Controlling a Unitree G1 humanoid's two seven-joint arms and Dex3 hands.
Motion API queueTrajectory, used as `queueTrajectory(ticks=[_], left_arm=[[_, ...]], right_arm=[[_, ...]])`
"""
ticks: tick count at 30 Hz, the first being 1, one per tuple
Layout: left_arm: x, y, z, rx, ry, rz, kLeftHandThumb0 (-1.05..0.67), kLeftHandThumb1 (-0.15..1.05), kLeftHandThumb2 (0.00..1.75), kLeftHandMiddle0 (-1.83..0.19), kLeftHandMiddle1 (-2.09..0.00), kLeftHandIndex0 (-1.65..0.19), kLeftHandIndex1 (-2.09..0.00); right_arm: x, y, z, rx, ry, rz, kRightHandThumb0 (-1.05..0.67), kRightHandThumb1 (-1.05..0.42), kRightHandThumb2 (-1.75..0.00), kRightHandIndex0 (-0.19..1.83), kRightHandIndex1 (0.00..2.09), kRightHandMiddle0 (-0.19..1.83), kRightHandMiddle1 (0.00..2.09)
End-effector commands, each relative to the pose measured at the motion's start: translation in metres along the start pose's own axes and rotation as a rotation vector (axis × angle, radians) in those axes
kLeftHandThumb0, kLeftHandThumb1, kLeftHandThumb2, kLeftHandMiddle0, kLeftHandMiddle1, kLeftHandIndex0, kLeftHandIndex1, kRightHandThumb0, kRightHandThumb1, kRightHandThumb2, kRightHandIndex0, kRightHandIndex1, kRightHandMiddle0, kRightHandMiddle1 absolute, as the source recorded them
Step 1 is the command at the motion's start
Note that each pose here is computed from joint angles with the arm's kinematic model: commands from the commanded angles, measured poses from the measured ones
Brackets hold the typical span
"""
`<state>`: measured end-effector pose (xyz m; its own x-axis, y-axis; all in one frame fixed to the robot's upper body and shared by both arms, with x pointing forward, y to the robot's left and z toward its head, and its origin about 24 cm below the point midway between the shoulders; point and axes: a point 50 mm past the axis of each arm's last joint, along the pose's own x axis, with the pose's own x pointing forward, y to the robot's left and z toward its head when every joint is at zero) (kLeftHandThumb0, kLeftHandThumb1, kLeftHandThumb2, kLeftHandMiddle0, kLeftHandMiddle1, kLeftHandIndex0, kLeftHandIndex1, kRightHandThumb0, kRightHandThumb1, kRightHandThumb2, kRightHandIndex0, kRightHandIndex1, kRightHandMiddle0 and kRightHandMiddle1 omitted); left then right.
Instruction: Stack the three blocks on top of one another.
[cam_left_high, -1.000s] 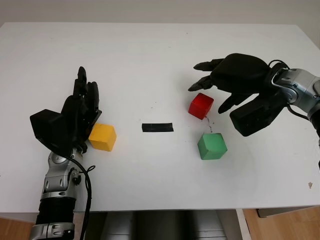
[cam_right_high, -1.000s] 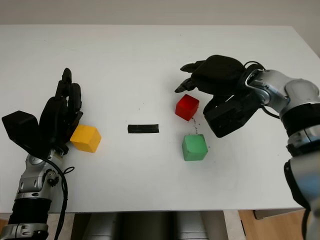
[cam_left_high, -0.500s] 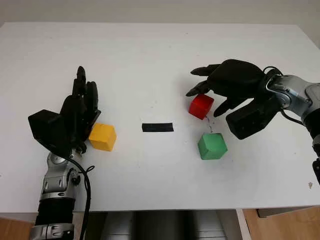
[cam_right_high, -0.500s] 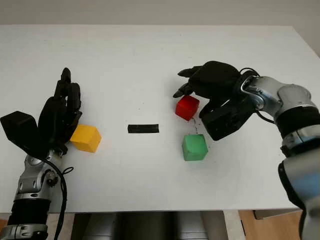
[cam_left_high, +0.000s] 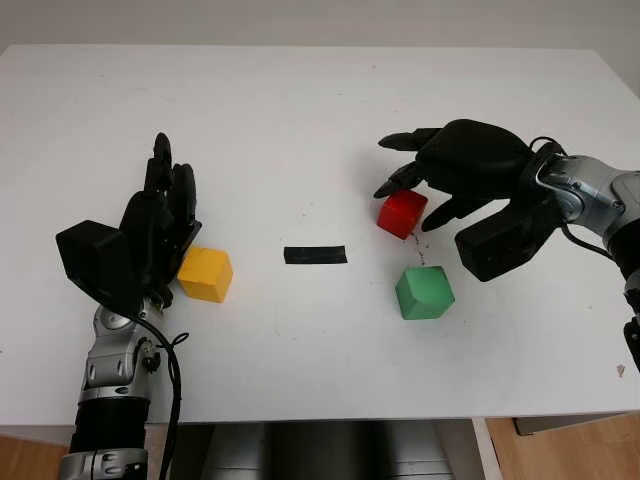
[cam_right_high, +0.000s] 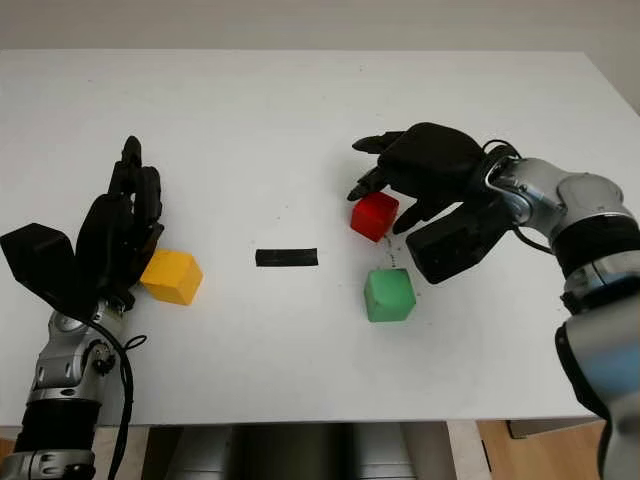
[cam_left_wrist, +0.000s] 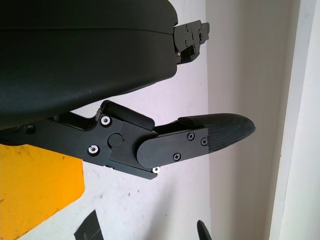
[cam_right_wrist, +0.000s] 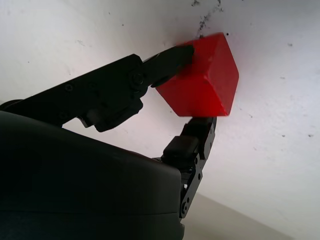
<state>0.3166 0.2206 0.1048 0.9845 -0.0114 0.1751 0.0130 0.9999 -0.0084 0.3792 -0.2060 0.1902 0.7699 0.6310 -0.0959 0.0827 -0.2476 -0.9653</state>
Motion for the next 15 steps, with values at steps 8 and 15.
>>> queueTrajectory(ticks=[8,15], left_arm=[[-0.0022,-0.0014,-0.0013,0.000,0.008,-0.007,-0.76,1.05,0.60,0.19,0.00,0.19,-0.02],[-0.0023,-0.0022,-0.0022,-0.007,0.012,-0.004,-0.76,1.05,0.60,0.19,-0.01,0.19,-0.03]], right_arm=[[0.0005,-0.0035,-0.0027,-0.060,0.003,-0.012,-0.34,-0.91,-0.05,0.33,0.06,0.50,1.21],[0.0014,-0.0064,-0.0053,-0.059,0.026,-0.026,-0.33,-0.89,-0.05,0.36,0.07,0.56,1.13]])
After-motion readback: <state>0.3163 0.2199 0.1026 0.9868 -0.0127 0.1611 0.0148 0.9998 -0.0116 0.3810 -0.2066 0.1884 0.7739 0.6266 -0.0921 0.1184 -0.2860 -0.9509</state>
